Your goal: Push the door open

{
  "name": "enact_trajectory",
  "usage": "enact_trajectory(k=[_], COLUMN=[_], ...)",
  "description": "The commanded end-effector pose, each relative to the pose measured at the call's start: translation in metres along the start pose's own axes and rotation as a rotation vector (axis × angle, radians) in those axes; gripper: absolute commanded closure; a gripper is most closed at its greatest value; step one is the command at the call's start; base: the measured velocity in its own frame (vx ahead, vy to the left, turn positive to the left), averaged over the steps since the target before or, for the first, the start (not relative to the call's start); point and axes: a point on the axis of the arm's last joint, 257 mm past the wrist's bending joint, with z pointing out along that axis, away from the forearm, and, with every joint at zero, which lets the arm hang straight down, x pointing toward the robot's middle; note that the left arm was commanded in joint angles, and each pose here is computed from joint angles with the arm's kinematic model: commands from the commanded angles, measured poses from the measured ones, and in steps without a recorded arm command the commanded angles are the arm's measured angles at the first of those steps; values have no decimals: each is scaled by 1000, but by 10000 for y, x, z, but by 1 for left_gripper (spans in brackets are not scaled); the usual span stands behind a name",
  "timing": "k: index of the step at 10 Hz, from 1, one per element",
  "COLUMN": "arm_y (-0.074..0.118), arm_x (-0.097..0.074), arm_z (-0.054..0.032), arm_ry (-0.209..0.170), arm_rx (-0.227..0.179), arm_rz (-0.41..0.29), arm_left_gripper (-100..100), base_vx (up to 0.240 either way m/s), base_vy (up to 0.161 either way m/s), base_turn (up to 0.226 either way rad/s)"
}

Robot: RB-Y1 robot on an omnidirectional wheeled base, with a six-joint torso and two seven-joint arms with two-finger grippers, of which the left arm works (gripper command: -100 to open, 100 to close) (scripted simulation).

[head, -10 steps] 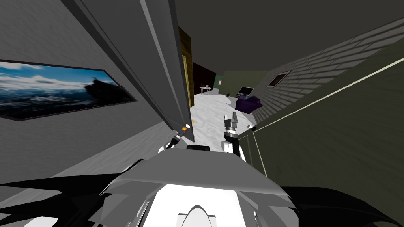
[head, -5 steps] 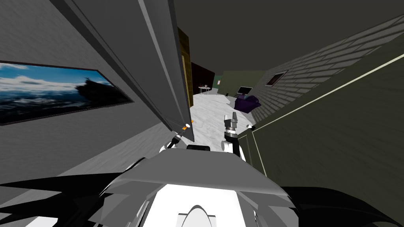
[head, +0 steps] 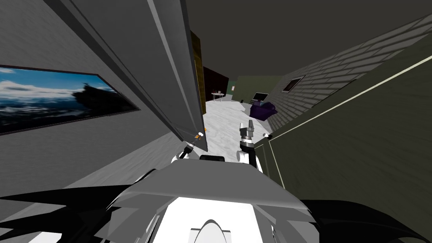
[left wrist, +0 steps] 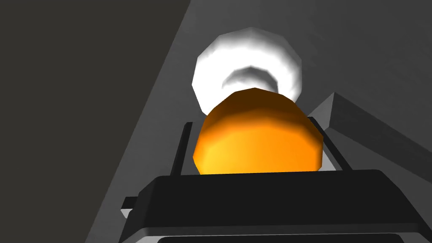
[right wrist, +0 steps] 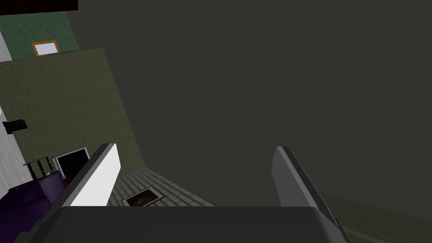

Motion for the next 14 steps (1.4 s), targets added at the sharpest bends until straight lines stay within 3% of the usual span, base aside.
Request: enact_trajectory(k=[1,8,9,13,14], arm_y=[49,115,115,168,193], arm_x=[-119,-208,-208,-273,-276], arm_z=[35,90,90,127,72], arm_ry=[-34,-88,-88,-135,-121], arm_rx=[-13,-44,-44,-63,-63], arm_rz=[-60,-274,-277,-432,-355], arm_left_gripper=[100,100,100,100,-100], base_vx=[43,30,25,36,6], base_vy=[-5,0,3,5,-17], base_turn=[-52,-29,-22,-32,12])
